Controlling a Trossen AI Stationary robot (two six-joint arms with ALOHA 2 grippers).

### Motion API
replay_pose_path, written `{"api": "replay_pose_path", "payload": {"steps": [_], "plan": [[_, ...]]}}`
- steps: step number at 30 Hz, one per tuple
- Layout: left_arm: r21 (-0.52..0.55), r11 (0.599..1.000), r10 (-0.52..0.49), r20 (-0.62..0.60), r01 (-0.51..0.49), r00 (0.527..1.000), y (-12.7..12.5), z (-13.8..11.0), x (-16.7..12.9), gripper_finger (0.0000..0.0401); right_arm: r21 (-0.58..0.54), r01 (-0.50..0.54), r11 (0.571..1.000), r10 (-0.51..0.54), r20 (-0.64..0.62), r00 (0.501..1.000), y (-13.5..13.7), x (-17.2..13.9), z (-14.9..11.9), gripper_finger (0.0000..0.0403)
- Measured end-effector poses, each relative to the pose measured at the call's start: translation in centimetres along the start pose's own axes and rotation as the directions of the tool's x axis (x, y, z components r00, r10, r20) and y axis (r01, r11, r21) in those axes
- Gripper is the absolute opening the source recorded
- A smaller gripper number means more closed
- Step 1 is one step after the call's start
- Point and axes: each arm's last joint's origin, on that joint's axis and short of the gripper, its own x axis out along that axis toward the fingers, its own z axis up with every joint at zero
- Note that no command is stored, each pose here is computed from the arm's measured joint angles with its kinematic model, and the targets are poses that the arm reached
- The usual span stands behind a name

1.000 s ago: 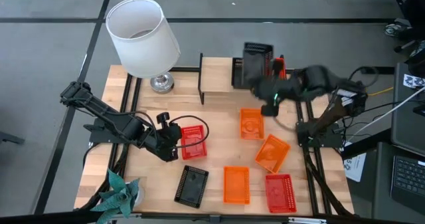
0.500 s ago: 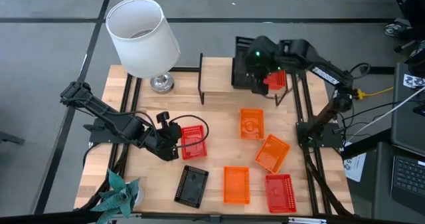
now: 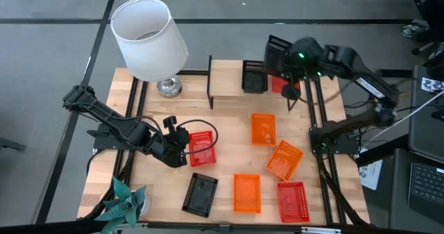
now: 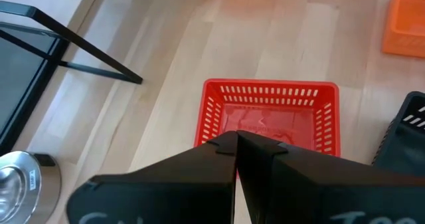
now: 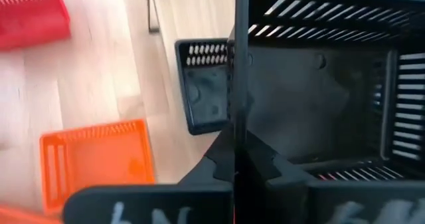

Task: Stack baskets on shelf by color
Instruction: Stack the top black bin on the black bin on the shelf

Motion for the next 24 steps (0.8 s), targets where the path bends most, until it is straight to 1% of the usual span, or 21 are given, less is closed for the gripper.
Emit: {"api": "replay_pose_path", "payload": {"steps": [2, 4, 5, 6, 7, 9, 12, 16, 20, 24], "plan": [[0.0, 1.0, 0.0, 0.0, 0.0, 1.0, 0.0, 0.0, 0.0, 0.0, -0.01, 0.007, 1.0, -0.006, 0.122, 0.993, 0.5, 0.3, -1.1, 0.0], [0.0, 1.0, 0.0, 0.0, 0.0, 1.0, 0.0, 0.0, 0.0, 0.0, -0.018, 0.014, 1.0, -0.009, 0.256, 0.967, 0.7, 0.6, -1.4, 0.0], [-0.002, 1.0, 0.0, 0.0, 0.0, 1.0, 0.0, 0.0, 0.0, 0.0, -0.014, 0.02, 1.0, -0.015, 0.296, 0.955, 0.8, 0.8, -1.5, 0.0], [-0.007, 1.0, 0.0, 0.0, 0.0, 1.0, 0.0, 0.0, 0.0, 0.0, -0.003, 0.02, 1.0, -0.019, 0.31, 0.951, 0.8, 1.3, -1.7, 0.0], [-0.012, 1.0, 0.0, 0.001, 0.0, 1.0, 0.0, 0.0, 0.0, 0.0, 0.004, 0.018, 1.0, -0.019, 0.301, 0.953, 0.9, 1.9, -1.9, 0.0], [-0.028, 1.0, -0.001, 0.002, 0.001, 1.0, 0.0, 0.0, 0.0, 0.0, -0.001, 0.003, 1.0, -0.003, 0.237, 0.971, 1.0, 3.9, -2.3, 0.0], [-0.034, 0.999, -0.001, 0.002, 0.001, 1.0, 0.0, 0.0, 0.0, 0.0, -0.008, -0.019, 1.0, 0.02, 0.158, 0.987, 1.1, 6.3, -2.2, 0.0], [-0.03, 1.0, -0.001, 0.003, 0.001, 1.0, 0.0, 0.0, 0.0, 0.0, -0.034, -0.038, 0.999, 0.041, 0.102, 0.994, 0.9, 7.8, -1.1, 0.0], [-0.03, 1.0, -0.001, 0.003, 0.001, 1.0, 0.0, 0.0, 0.0, 0.0, -0.034, -0.057, 0.998, 0.059, 0.056, 0.997, 0.5, 8.3, 0.1, 0.0], [-0.029, 1.0, -0.001, 0.003, 0.001, 1.0, 0.0, 0.0, 0.0, 0.0, -0.029, -0.1, 0.995, 0.098, -0.05, 0.994, 0.7, 10.0, 0.1, 0.0]]}}
